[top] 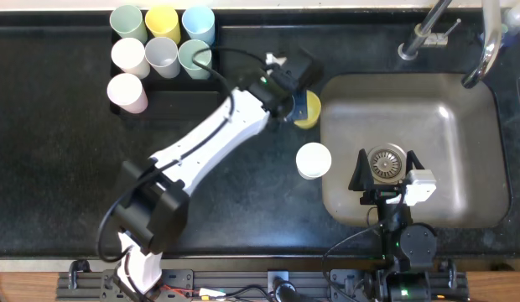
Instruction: Store Cups
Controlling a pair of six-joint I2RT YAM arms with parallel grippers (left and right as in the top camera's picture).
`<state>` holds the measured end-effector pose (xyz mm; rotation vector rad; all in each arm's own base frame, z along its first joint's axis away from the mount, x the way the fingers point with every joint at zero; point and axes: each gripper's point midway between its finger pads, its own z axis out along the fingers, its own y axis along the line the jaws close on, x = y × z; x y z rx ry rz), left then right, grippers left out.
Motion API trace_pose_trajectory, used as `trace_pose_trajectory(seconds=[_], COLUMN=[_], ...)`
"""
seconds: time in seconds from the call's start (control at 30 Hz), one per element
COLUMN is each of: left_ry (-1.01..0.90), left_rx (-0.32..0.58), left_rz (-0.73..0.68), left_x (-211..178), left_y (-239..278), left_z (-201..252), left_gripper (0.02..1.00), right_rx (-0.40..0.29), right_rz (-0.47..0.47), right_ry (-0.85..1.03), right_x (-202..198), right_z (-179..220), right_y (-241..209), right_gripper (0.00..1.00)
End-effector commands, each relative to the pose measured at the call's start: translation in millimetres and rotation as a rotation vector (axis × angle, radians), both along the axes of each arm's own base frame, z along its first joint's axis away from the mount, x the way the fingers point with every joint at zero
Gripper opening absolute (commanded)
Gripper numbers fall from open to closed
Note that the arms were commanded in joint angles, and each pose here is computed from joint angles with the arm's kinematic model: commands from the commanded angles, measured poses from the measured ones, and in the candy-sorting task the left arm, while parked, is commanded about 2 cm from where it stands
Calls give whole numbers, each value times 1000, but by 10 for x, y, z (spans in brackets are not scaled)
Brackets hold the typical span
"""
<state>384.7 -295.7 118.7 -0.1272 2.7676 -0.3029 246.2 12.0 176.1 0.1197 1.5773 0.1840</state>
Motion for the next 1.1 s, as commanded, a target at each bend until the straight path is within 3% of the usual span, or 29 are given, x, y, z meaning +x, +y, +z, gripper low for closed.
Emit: trace_pose_trajectory(seconds=[0.03,0.27,0.47,0.8,1.1], left_ry=[-74,129,195,167,177], left_rx=[-53,20,6,7,69], left_rz=[205,643,838,863,879], left_x=[227,12,-21,124,178], left_y=[661,2261,2902,2982,3070], left_z=[667,721,496,266,83], left_gripper=[36,36,38,45,45], right_rx=[4,4,4,4,4], right_rz=[0,0,0,0,0], right_ry=[1,1,1,1,1], right_x=[3,3,3,3,3], right_z=[-35,-35,-35,-35,-35], right_y=[-4,-4,-4,-4,-4], right_gripper=[996,998,998,996,998])
